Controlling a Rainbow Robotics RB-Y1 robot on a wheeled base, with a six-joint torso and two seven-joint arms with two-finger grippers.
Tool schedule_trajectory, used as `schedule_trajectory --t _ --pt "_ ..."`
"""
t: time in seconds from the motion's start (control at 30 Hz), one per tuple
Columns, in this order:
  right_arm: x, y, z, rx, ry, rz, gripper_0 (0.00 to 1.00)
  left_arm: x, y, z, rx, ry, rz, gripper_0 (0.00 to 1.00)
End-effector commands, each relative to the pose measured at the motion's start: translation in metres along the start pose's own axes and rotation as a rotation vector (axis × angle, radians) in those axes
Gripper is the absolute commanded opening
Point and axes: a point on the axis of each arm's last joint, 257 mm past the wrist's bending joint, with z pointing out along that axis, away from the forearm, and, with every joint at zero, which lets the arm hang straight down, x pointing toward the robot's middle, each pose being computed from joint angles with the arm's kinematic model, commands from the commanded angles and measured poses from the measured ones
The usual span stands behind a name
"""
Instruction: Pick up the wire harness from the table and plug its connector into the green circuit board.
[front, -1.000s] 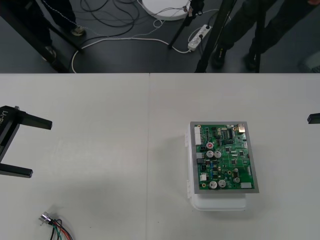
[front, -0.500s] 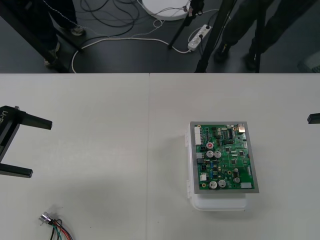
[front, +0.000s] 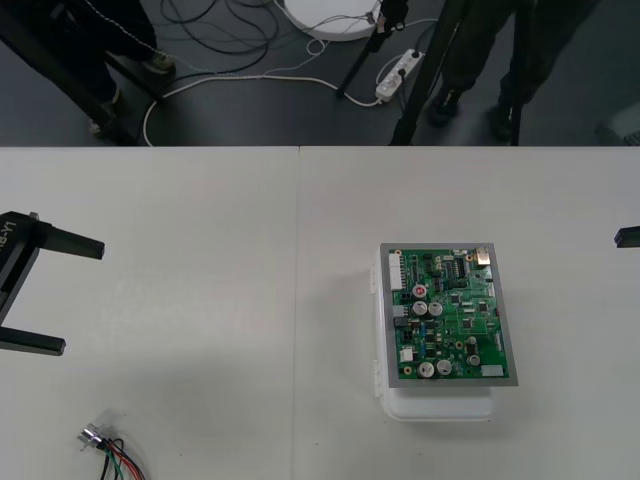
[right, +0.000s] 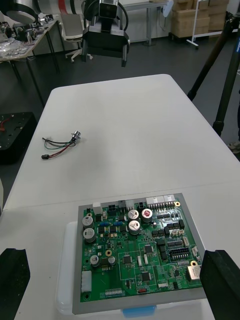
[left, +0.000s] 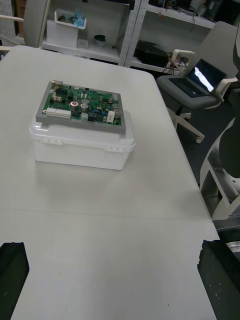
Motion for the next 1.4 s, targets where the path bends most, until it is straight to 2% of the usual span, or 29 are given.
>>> schedule_trajectory --t 0.03,1.4 --pt "-0.0010 0.0018 0.0033 -0.016 -0.002 0.036 1.00 -0.0019 0.0033 -0.0116 -0.023 0.051 0.039 1.00" --pt "-0.0010 0.0018 0.0033 -0.016 -0.002 0.036 1.00 -0.0019 0.0033 -0.0116 -0.023 0.051 0.039 1.00"
